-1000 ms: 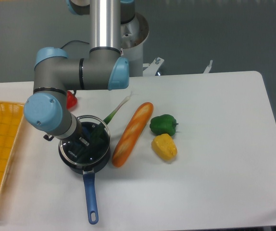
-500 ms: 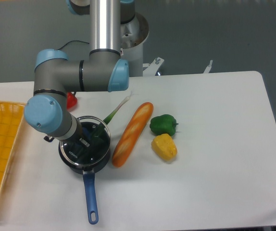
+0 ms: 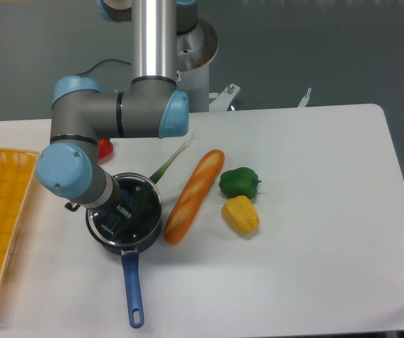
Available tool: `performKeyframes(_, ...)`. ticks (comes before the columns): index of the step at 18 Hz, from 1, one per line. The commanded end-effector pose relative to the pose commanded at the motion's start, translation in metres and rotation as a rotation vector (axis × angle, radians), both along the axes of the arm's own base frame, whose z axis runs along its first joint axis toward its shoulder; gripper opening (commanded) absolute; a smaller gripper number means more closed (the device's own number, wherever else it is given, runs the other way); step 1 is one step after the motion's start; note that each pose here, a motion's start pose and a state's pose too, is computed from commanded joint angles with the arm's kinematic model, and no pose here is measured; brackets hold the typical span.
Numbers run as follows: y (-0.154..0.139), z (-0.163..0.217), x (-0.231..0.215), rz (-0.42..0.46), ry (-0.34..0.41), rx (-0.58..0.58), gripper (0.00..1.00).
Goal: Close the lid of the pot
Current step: 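Hold the lid on the saucepan and adjust its seating on the rim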
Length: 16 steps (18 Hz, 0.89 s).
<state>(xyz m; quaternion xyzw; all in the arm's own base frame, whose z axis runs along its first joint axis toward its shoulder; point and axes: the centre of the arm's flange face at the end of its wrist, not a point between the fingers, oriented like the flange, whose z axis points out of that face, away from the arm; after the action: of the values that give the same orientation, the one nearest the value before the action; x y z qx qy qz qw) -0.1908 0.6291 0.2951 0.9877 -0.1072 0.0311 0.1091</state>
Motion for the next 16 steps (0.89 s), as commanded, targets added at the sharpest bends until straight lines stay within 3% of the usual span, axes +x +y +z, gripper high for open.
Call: performKeyframes(16,-0.0023,0.0067,0.0029,-0.004,-0.001,0.009,0.41)
